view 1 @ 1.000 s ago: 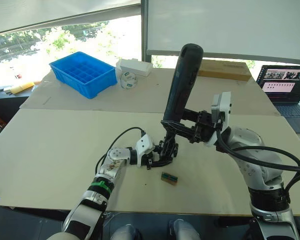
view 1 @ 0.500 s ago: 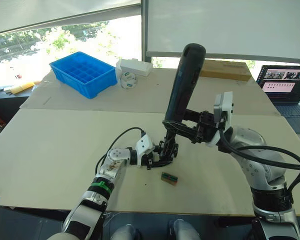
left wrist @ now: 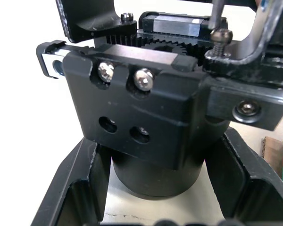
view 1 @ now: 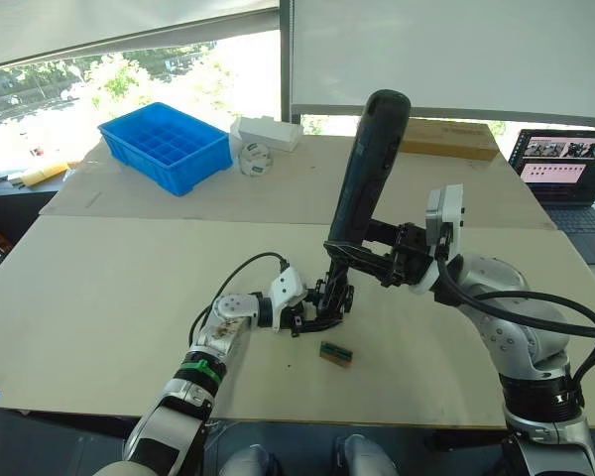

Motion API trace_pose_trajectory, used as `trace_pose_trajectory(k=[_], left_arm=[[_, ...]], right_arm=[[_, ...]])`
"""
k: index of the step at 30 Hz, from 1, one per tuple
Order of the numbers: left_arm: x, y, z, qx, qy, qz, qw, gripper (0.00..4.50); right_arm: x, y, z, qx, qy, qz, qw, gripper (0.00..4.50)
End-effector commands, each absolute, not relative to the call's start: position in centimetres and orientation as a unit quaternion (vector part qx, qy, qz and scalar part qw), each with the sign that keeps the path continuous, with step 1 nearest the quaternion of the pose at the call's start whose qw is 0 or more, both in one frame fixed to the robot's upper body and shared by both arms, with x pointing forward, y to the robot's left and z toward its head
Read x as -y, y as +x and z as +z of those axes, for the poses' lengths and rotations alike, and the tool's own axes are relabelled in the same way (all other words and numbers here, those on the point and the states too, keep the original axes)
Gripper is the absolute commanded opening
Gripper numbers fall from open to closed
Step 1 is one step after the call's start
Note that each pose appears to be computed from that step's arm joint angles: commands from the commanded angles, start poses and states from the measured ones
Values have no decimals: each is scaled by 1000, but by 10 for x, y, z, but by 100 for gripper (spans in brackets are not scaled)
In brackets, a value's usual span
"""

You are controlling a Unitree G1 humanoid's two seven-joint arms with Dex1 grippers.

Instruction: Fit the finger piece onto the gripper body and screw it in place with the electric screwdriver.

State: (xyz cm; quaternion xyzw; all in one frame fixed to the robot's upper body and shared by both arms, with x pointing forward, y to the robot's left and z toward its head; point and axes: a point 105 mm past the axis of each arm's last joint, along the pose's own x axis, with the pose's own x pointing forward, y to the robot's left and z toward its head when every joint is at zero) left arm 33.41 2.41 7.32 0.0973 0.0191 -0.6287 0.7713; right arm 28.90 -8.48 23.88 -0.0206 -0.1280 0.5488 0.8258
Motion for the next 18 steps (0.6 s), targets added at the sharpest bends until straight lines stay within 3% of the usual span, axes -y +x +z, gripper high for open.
trace_pose_trajectory(k=[1, 18], left_arm=[[-24, 325, 52, -58, 85, -636, 765, 236], [-24, 324, 52, -57, 84, -636, 765, 236]], right_arm=[[86, 281, 253, 157, -32, 551, 819, 192], [83, 284, 247, 138, -39, 556, 819, 192]])
